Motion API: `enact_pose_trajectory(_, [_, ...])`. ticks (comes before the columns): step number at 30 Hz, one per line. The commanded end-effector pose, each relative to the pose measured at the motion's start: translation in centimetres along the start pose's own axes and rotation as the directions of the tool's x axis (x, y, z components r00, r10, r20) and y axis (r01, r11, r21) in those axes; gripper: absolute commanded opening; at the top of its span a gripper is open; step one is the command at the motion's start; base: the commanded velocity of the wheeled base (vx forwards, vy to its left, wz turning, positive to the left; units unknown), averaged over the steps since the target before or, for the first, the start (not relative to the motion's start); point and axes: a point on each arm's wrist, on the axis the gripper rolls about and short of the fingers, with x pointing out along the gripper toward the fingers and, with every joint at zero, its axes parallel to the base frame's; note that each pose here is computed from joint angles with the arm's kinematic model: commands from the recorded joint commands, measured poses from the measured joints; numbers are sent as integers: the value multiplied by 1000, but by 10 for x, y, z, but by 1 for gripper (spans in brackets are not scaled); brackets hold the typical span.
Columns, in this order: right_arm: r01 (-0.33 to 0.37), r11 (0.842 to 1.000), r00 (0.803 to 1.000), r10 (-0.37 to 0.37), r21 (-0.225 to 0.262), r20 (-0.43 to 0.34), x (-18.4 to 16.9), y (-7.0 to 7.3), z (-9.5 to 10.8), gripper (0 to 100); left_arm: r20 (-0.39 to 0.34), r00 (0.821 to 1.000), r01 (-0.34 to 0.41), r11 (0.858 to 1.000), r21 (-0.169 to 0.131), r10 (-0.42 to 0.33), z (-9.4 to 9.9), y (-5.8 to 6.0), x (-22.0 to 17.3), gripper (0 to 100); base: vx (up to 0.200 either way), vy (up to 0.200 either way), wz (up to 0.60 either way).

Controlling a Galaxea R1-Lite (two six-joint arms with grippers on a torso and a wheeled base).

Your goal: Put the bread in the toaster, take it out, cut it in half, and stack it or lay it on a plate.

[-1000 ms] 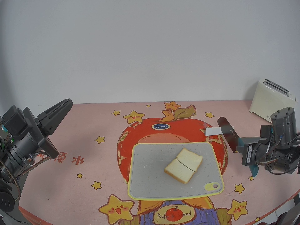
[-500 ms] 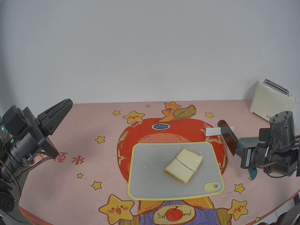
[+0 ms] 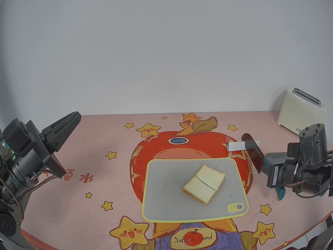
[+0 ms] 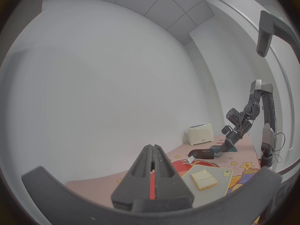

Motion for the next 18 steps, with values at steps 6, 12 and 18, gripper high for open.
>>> enact_pose_trajectory(6, [3,1000,1000,-3,-5,-8,0,0,-2,0,0,1000,2,1000,-1,-2,0,0,0,0,0,0,0])
enact_pose_trajectory(12, [3,1000,1000,-3,-5,-8,1,-1,-3,100,0,1000,4,1000,-1,-4,0,-1,0,0,0,0,0])
enact_pose_trajectory(18, [2,1000,1000,-2,-7,-9,1,-1,-3,100,-1,1000,4,1000,-1,-4,0,-1,0,0,0,0,0])
